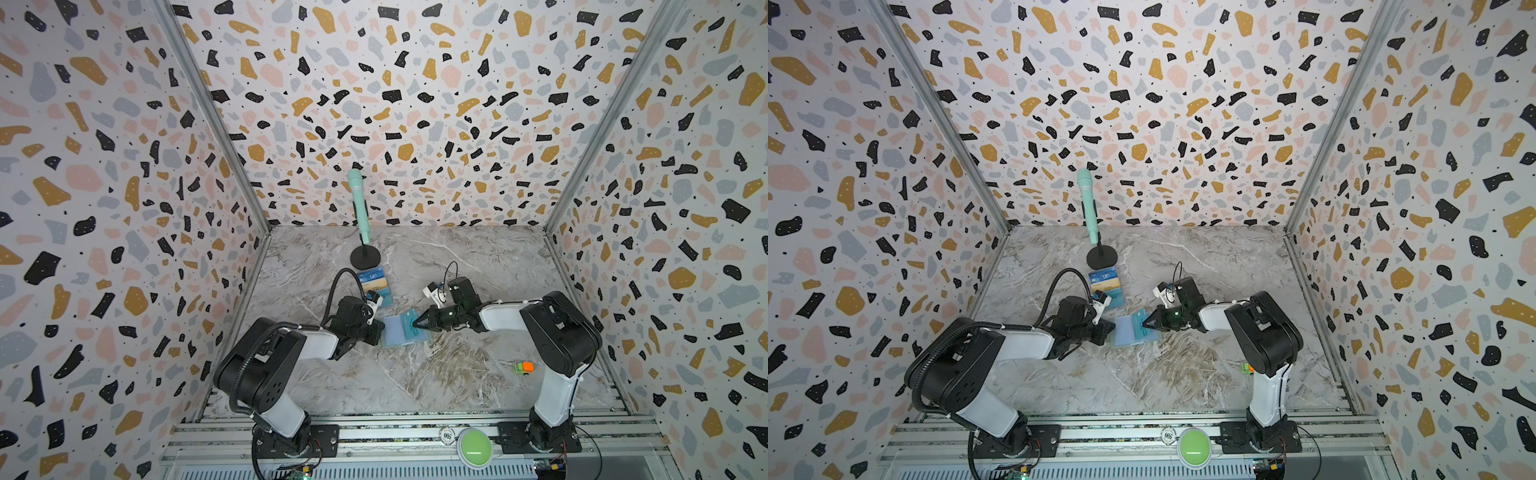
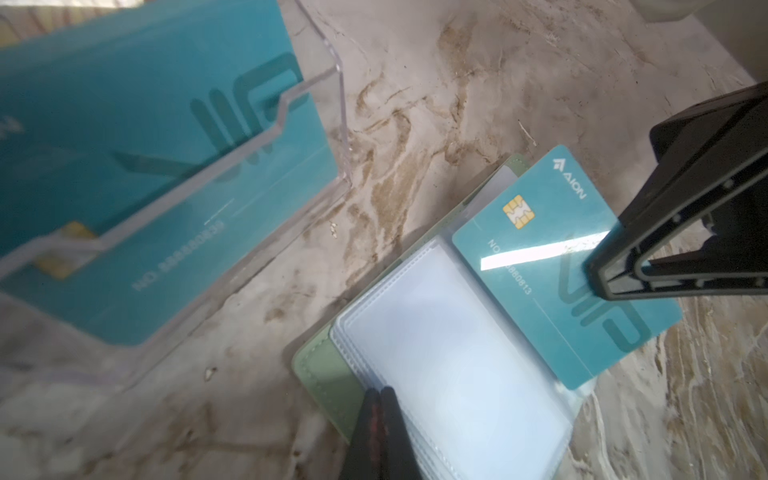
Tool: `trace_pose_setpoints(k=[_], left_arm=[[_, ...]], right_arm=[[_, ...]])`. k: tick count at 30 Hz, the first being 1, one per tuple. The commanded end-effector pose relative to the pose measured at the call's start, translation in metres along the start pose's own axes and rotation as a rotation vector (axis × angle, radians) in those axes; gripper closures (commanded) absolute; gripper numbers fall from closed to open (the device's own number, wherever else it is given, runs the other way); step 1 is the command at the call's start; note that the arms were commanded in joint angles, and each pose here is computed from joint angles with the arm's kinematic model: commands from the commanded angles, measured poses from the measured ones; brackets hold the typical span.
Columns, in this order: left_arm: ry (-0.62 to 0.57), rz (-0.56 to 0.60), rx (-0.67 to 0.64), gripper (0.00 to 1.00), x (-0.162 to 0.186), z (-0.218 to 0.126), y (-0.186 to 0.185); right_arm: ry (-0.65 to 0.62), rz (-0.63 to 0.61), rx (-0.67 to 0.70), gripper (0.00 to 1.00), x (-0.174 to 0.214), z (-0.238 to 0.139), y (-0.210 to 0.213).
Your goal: Take the credit cards out of the card holder
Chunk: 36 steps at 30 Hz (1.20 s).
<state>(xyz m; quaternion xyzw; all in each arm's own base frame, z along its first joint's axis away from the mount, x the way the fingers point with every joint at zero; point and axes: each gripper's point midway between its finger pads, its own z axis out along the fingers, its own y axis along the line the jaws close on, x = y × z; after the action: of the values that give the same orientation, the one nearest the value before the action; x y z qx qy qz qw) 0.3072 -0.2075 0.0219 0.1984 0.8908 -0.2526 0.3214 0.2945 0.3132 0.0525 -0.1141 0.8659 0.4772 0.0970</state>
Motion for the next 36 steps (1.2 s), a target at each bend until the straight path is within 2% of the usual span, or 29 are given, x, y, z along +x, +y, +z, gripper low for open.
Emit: trace_pose_setpoints(k=[1,13,20,25,28,31,36], left_arm=[[0.07,0.002,-0.028,1.0,0.015,-0.002,0.004],[0.015,0.049,0.01,1.0,-0.007,-0.018,-0.01],[-0.03,0.103,0.084,0.8,-0.028,-0.037,-0.032],[-0.096,0.151,0.196,0.74,-0.053,-0.056,-0.059],[-0.166,0.176,0.248,0.67,-0.071,-0.073,-0.074],[-0.231,0.228,0.333,0.62,-0.083,-0.09,-0.093],[-0.27,0.275,0.444,0.57,-0.091,-0.111,-0.114]], right_arm=[[-0.033,-0.059,0.054,0.96,-0.011,-0.012,0.006],[-0.07,-0.193,0.123,0.99,-0.02,-0.031,0.016],[-0.051,-0.357,0.145,1.0,-0.02,-0.047,0.033],[-0.008,-0.499,0.14,0.99,-0.011,-0.062,0.049],[0.006,-0.565,0.131,1.0,-0.004,-0.072,0.059],[0.021,-0.595,0.118,0.99,0.002,-0.079,0.067],[0.045,-0.644,0.011,0.99,0.017,-0.082,0.091]])
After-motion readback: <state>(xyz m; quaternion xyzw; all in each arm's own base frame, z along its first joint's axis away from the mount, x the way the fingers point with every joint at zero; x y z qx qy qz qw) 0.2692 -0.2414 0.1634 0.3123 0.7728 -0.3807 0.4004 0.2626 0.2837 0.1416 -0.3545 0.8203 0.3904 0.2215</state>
